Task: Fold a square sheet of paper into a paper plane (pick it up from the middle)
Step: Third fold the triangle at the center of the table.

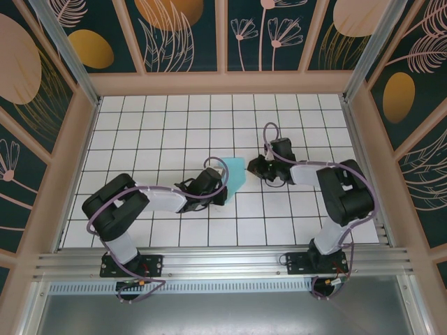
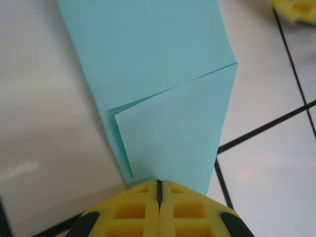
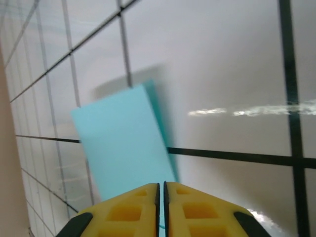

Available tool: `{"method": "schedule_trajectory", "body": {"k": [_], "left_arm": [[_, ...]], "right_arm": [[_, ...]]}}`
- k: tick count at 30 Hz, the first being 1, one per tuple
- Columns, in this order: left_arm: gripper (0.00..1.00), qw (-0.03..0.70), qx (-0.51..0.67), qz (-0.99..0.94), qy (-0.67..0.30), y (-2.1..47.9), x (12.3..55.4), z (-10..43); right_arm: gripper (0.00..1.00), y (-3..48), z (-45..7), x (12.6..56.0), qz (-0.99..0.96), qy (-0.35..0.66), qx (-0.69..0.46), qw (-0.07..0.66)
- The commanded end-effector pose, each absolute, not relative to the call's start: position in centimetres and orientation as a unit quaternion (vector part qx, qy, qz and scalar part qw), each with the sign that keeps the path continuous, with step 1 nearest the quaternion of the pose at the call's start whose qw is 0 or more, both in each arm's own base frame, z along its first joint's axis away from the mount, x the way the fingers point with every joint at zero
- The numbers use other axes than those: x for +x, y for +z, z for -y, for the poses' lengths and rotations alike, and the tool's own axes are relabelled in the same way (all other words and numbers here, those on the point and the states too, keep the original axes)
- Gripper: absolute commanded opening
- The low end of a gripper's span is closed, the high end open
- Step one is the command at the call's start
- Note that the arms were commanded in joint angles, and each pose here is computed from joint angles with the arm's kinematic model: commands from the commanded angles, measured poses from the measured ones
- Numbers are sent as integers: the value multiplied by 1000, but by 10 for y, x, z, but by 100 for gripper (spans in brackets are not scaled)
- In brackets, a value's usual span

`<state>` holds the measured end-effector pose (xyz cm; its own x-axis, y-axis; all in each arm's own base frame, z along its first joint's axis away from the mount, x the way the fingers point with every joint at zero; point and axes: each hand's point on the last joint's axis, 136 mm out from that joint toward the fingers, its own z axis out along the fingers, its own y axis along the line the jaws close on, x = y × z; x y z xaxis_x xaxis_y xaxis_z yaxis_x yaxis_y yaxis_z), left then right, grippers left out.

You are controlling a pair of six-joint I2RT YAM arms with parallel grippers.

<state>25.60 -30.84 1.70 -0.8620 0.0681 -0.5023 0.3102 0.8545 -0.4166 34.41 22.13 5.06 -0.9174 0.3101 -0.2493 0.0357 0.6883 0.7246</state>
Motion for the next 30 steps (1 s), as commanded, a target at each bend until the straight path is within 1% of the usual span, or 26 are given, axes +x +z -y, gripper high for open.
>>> {"method": "schedule_trajectory", "body": {"k": [1, 6, 8, 9, 11, 16, 20, 27, 30], "left_arm": [[7, 222, 120, -941, -225, 25, 243, 293], [15, 280, 109, -919, -254, 81, 260, 302], [17, 297, 110, -913, -259, 94, 267, 307], [16, 297, 111, -913, -256, 94, 269, 308], [12, 293, 107, -919, -240, 90, 277, 310], [7, 277, 80, -935, -207, 65, 286, 302], [5, 271, 67, -939, -199, 54, 288, 294], [4, 268, 53, -948, -164, 38, 292, 283], [3, 264, 52, -949, -163, 35, 293, 284]], "right_arm": [[17, 72, -215, 338, -898, 380, 82, 208], [25, 71, -208, 316, -895, 387, 91, 203], [32, 69, -207, 307, -894, 390, 97, 198], [36, 68, -208, 303, -894, 392, 97, 196], [40, 66, -208, 296, -893, 395, 98, 192], [45, 71, -222, 286, -889, 412, 76, 183], [49, 72, -235, 282, -888, 422, 54, 175], [51, 67, -255, 282, -888, 432, 24, 158], [51, 68, -265, 284, -883, 442, 3, 159]]}}
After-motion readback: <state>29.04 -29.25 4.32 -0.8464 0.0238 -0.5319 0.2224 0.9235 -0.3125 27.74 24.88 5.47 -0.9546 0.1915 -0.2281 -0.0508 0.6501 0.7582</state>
